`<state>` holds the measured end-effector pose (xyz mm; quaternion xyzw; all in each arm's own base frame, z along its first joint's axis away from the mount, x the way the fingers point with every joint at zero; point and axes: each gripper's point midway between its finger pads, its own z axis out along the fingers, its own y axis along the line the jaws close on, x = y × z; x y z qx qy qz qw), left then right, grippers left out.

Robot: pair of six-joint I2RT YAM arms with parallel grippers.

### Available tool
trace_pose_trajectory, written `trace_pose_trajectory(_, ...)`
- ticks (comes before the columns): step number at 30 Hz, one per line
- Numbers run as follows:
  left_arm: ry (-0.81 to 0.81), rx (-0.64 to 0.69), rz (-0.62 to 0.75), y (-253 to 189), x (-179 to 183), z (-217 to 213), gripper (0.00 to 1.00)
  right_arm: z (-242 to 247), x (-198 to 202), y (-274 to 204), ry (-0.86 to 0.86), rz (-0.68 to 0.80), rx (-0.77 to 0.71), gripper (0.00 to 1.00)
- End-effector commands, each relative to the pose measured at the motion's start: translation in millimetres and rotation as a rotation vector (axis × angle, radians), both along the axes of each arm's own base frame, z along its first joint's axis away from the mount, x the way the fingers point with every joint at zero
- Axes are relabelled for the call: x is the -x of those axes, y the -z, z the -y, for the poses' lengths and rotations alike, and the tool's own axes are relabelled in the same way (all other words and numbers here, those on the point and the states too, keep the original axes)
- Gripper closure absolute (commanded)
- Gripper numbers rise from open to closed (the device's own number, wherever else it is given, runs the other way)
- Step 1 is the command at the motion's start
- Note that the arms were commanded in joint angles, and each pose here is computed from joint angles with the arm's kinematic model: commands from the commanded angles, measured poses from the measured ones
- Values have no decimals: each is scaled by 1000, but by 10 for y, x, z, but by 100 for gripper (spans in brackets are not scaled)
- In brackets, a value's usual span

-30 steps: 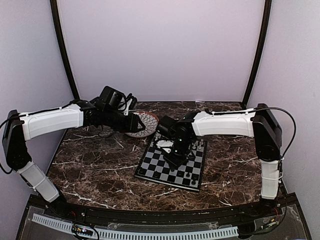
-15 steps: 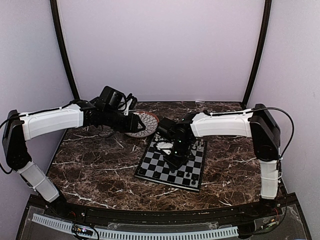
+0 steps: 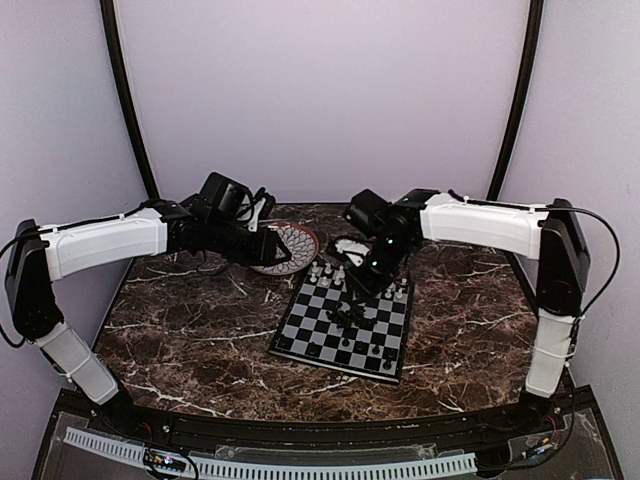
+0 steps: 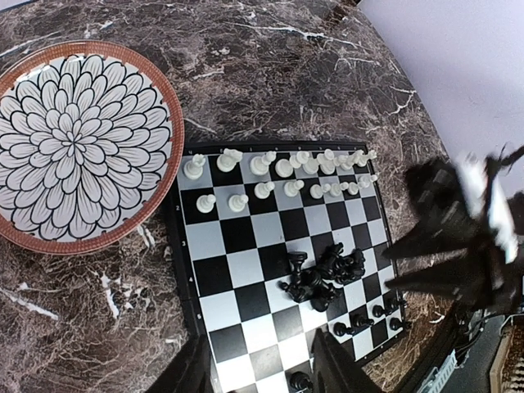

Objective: Set up the chess pieces on the board
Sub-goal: Place the pawn at d7, then pick up the pawn from the chessboard.

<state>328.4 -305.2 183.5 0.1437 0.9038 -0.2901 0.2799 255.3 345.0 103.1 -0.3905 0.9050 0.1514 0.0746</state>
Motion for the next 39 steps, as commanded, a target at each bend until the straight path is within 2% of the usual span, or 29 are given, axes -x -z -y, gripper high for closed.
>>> trace_pose_trajectory(1,93,-28,7,90,128,104,56,136,-375,-460,123,126,-101,72)
trace_pose_trajectory(5,213,-90,38,198,257,320,56,278,-461,-330,162,141,-55,75)
trace_pose_trajectory(11,344,-161,23,404,436,638,56,334,-353,-30,140,65,3,77)
trace_pose_trajectory(18,298,-116,-26,506,444,691,55,451,-179,192,125,1,50,76)
trace_pose_trajectory(27,296,-132,-43,548,467,656,54,520,-10,371,121,-64,62,75)
trace_pose_trajectory(34,298,-139,-51,562,479,641,54,325,-36,321,124,-74,-13,74)
trace_pose_trajectory(39,298,-148,-55,572,499,616,54,181,-22,318,62,-42,18,77)
